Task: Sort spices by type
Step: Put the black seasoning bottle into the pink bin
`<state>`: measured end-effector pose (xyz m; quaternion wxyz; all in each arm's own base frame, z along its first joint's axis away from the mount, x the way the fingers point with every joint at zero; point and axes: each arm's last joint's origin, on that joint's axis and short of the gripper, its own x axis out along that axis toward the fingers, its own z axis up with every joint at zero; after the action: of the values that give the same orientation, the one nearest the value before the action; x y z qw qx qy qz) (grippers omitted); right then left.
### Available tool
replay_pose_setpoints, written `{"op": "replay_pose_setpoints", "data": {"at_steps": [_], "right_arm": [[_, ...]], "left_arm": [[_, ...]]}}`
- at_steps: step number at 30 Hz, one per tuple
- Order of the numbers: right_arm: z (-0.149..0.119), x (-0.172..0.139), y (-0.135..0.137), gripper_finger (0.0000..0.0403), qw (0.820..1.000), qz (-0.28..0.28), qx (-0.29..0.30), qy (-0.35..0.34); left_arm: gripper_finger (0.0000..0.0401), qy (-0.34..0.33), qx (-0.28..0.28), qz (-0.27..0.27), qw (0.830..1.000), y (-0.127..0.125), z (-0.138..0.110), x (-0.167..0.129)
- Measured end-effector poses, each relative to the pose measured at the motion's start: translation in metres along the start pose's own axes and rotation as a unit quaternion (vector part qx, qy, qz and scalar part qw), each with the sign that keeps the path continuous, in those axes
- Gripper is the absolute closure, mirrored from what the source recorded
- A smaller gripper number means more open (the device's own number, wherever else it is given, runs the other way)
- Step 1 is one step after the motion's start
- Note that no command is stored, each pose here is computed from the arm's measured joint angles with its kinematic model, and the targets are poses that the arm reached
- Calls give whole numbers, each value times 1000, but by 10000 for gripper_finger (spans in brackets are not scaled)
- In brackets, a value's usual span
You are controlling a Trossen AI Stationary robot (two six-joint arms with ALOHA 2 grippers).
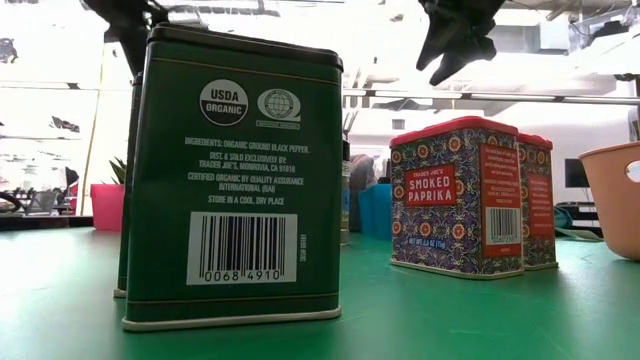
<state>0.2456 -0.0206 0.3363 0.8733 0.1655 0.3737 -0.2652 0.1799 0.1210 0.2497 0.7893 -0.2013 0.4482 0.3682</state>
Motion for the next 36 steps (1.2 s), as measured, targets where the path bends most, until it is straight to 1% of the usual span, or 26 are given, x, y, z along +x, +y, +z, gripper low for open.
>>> {"op": "replay_pose_setpoints", "data": {"at_steps": [5, 11, 22, 26, 29, 31, 34, 36], "right_arm": [[0, 0, 0, 143, 1000, 1, -1, 1], [-2, -1, 4, 143, 1000, 7, -7, 3], [-1, 0, 1, 143, 1000, 3, -1, 3], [-1, 0, 1, 143, 1000, 3, -1, 3], [-1, 0, 1, 143, 1000, 3, -1, 3], [-1, 0, 0, 143, 1000, 2, 3, 3], [0, 1, -2, 143, 1000, 2, 7, 5], [1, 1, -3, 143, 1000, 5, 11, 8]], "left_arm": [[198, 28, 8, 12, 999, 3, -2, 17], [194, 46, 10, 17, 999, 2, -5, 25], [135, 23, 6, 20, 999, 2, -1, 25], [131, 1, 6, 45, 999, 4, 5, 16], [130, -31, 8, 48, 998, 4, 13, 5], [130, -50, 23, 42, 998, 3, 19, -5], [130, -75, 58, 25, 995, -7, 28, -18], [130, -84, 77, -13, 993, -17, 32, -26]]}}
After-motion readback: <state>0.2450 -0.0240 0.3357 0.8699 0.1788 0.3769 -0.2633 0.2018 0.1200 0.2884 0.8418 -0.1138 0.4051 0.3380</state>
